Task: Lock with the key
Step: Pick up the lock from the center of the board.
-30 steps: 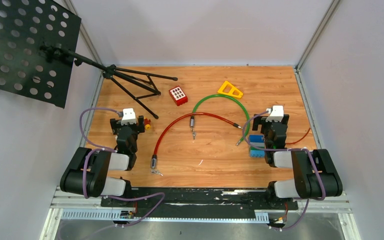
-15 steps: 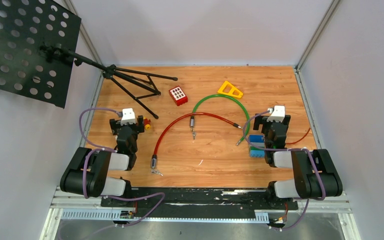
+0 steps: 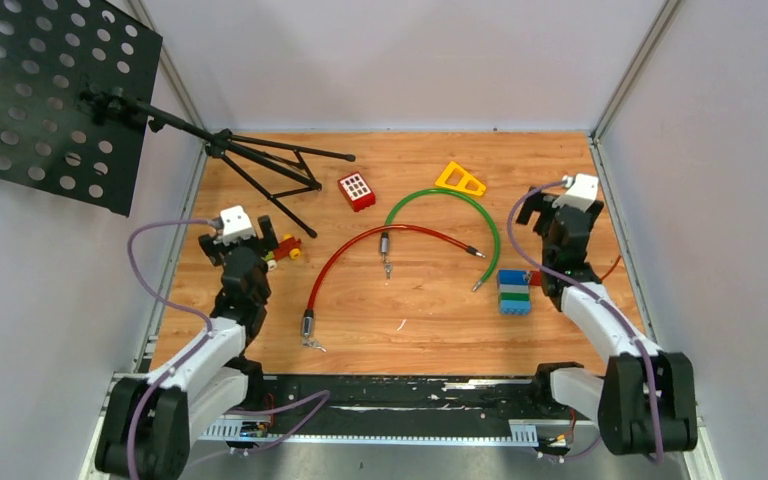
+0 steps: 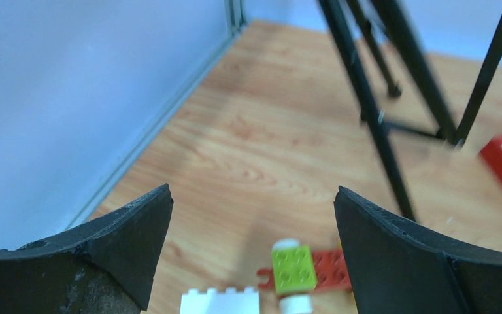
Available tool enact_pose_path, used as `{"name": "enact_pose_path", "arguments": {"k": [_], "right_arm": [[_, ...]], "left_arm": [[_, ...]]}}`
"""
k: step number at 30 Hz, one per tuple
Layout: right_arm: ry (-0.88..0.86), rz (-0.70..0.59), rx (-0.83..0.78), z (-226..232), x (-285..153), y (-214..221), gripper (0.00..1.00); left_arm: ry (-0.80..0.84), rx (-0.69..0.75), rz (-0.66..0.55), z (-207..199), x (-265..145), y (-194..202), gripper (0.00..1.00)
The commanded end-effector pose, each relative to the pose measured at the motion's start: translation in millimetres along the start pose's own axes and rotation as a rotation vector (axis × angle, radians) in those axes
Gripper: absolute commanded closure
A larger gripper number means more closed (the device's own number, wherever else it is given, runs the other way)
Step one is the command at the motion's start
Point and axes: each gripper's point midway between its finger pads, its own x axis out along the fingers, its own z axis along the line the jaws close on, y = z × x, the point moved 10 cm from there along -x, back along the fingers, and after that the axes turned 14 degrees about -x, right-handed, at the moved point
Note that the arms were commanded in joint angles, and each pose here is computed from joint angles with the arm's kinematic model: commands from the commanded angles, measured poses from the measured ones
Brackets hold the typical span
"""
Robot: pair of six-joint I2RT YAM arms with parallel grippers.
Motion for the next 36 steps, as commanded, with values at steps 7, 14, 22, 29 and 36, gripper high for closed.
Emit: {"name": "enact_pose_path", "arguments": {"k": [7,14,22,29,36], "right_arm": [[-0.051,0.292,0.251,-4.8,-41.4,-40.1,0.00],[-0.186,0.367,0.275,-2.2,-66.9,-45.3,0.00],[-0.553,0.358,0.366,24.1,-84.8,-41.4,0.00],[-0.750,0.384,0.520,49.6,-94.4,-48.8,0.03],[-0.850,0.343,0.628,96.3,-128.6,-82.3,0.03]], "left_arm": [[-0.006,-0.236,0.228,-16.1,-31.1,-68.4,0.00],[0.080,-0.295,0.449,-40.0,-34.7,-86.1,0.00],[0.343,-0.184,0.644,-64.2,-44.1,-67.4,0.01],[0.400,0.051,0.723,-106.8,-56.0,-36.9,0.03],[0.388,0.092,0.712,-115.3,-42.7,-15.7,0.03]]}}
